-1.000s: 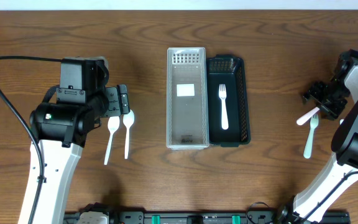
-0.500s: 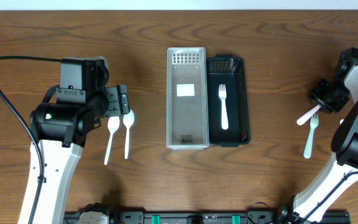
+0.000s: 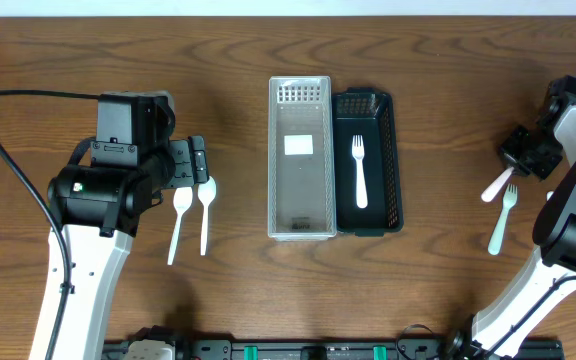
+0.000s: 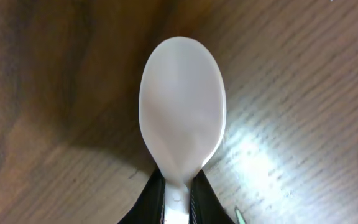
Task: Pack container
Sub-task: 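Return the right gripper to the white spoon and grasp it, then carry the spoon with the right gripper into the black basket and release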
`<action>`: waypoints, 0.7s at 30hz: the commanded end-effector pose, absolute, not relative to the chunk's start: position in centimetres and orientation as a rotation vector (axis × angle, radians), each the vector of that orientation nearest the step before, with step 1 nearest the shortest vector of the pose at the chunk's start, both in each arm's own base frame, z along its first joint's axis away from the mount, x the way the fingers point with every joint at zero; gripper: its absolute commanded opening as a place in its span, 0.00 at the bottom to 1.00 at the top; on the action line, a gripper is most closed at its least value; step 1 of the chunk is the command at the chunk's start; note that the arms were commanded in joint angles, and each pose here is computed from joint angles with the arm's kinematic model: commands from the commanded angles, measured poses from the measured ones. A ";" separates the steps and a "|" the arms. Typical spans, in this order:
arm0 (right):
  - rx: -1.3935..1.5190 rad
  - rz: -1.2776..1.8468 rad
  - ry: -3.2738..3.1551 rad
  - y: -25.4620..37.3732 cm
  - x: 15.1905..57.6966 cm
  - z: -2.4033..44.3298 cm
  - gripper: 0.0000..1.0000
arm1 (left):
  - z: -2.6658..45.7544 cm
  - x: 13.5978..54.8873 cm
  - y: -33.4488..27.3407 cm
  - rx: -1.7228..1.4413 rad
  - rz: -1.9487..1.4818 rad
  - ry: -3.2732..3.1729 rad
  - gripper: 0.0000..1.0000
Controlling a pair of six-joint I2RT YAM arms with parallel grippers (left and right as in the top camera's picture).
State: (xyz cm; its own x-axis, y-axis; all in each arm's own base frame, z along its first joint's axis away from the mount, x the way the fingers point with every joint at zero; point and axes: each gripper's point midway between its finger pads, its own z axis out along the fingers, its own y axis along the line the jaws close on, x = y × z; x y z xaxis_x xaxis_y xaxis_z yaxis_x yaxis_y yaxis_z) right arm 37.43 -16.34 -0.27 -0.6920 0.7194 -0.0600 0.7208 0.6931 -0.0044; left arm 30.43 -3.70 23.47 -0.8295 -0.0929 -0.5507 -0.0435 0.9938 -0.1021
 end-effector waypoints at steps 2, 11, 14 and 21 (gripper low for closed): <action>1.166 0.011 2.842 -13.9 37.9 2.1 0.01 | 23.6 30.6 -3.4 -0.111 -0.099 2.547 0.87; 0.640 0.128 2.687 -3.7 40.9 16.1 0.01 | 23.5 30.5 -3.4 -0.112 -0.098 2.552 0.87; 0.425 0.172 2.667 1.8 40.2 19.1 0.01 | 23.4 30.3 -3.4 -0.112 -0.097 2.558 0.87; 0.098 0.218 2.738 11.7 38.0 18.3 0.02 | 23.3 30.1 -3.3 -0.112 -0.095 2.569 0.87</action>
